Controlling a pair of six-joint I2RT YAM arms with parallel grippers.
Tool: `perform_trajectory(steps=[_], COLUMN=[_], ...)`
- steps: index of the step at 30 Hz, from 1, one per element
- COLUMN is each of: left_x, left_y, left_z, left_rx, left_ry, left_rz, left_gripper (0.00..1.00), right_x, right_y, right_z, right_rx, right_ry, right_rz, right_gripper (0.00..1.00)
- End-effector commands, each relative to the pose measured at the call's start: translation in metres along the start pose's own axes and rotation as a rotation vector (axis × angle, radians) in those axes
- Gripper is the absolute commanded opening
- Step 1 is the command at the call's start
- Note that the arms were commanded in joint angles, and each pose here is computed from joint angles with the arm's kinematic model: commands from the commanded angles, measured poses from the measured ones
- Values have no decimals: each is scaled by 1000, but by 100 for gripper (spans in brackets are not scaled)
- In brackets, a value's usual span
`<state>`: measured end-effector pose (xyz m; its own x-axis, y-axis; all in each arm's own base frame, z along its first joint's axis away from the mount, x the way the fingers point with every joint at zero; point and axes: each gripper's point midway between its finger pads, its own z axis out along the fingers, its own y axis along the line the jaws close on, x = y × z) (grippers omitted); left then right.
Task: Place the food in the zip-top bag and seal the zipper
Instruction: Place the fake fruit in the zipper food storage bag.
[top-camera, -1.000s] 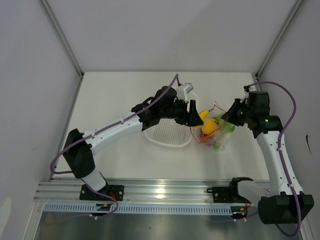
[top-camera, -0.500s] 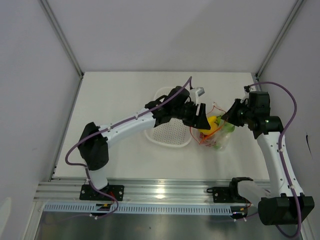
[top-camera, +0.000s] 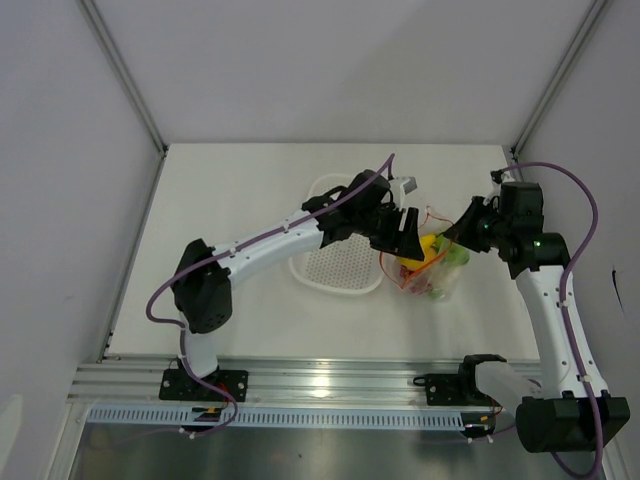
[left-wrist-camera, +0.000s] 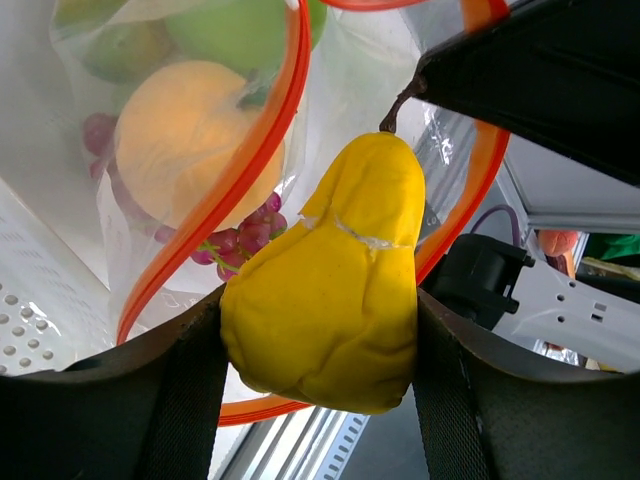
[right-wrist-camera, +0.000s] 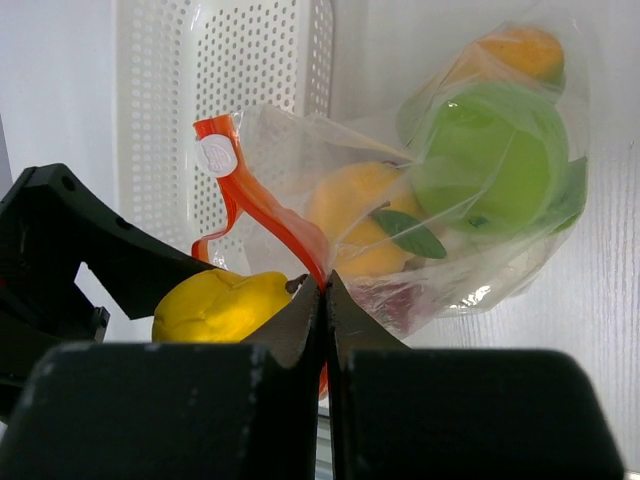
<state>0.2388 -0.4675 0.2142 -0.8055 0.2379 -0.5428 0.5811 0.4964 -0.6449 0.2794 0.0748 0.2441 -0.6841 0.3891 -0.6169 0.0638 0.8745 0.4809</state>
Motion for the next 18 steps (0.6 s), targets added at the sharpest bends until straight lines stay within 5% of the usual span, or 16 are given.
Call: perform_trajectory(steps=[1,3,4,18], left_x=[14,15,15,-2], left_y=[-8,-11,-12,7], left_z=[5,6,6,-49], left_rx=[51,70,74,-108], left_ry=[53,60,62,-205], left_rz=[27,38,38,92], left_gripper=[67,80,99,100], right_x=[-20,-21,-21,-17], right_y=[19,19,19,15], right_z=[-12,-12,-12,-11], right_rx=[-55,-56,-55,-44], right_ry=[-64,-62,-60,-55], right_rz=[-19,-20,-22,-18], right_gripper=[0,0,0,0])
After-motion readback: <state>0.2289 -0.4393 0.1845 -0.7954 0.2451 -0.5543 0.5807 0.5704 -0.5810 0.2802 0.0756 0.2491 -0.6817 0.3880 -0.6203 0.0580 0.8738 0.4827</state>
